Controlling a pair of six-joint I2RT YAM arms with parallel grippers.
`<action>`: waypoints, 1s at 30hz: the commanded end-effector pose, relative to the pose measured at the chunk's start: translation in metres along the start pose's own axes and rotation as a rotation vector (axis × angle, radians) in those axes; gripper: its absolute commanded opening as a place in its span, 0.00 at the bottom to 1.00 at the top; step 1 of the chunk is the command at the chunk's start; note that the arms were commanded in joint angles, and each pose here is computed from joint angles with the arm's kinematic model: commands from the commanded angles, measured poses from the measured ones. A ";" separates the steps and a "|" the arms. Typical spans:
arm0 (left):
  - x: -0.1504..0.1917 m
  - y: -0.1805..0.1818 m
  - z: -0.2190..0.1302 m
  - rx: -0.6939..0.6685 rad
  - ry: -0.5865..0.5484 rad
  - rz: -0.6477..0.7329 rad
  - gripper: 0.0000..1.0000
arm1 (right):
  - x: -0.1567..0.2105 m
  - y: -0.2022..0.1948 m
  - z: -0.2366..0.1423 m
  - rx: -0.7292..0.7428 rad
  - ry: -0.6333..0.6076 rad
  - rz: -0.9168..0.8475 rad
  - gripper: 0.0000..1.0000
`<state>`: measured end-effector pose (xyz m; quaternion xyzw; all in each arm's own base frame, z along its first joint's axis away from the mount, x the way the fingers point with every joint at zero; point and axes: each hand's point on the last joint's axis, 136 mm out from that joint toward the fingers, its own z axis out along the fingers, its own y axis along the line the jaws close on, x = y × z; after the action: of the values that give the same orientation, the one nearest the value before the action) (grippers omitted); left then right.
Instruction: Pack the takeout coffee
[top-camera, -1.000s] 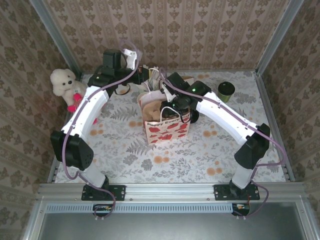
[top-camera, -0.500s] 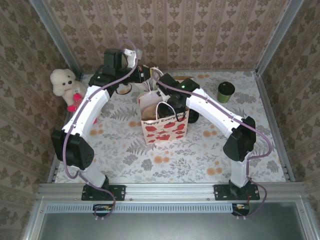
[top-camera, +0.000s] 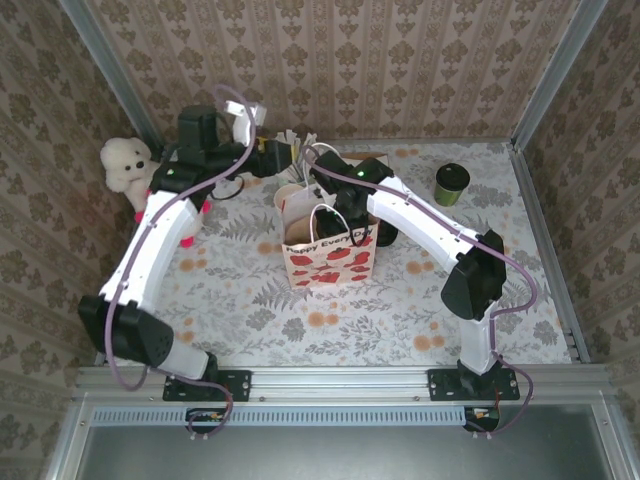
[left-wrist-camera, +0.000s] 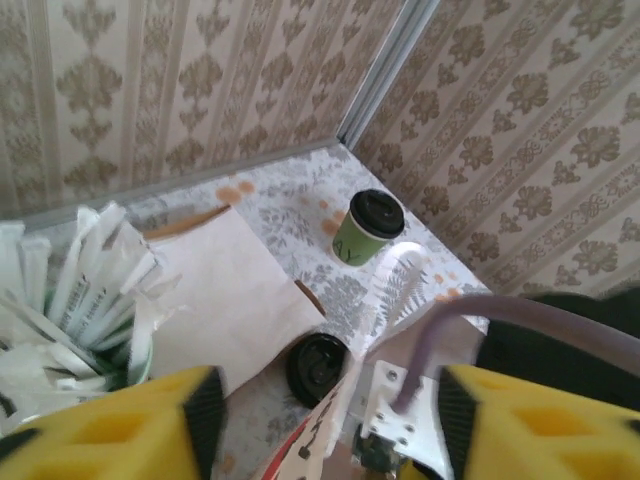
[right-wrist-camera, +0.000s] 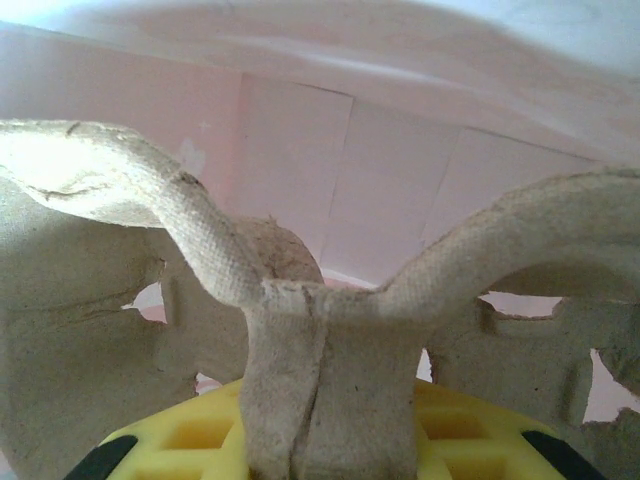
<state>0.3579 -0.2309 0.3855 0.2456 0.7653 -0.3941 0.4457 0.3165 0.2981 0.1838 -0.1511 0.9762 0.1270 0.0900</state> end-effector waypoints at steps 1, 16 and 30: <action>0.005 -0.028 -0.023 0.031 -0.022 0.183 0.75 | 0.008 0.003 0.000 -0.001 0.045 0.024 0.04; 0.075 -0.110 -0.026 0.292 0.053 0.594 0.80 | 0.005 0.008 -0.004 -0.017 0.037 0.054 0.04; 0.092 -0.116 -0.007 0.450 0.093 0.545 0.58 | 0.003 0.012 -0.004 -0.034 0.028 0.069 0.04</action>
<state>0.2434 -0.2834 0.3459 0.5274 0.6232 -0.3708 0.4428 0.3145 0.3031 0.1858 -0.1279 0.9790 0.1370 0.0798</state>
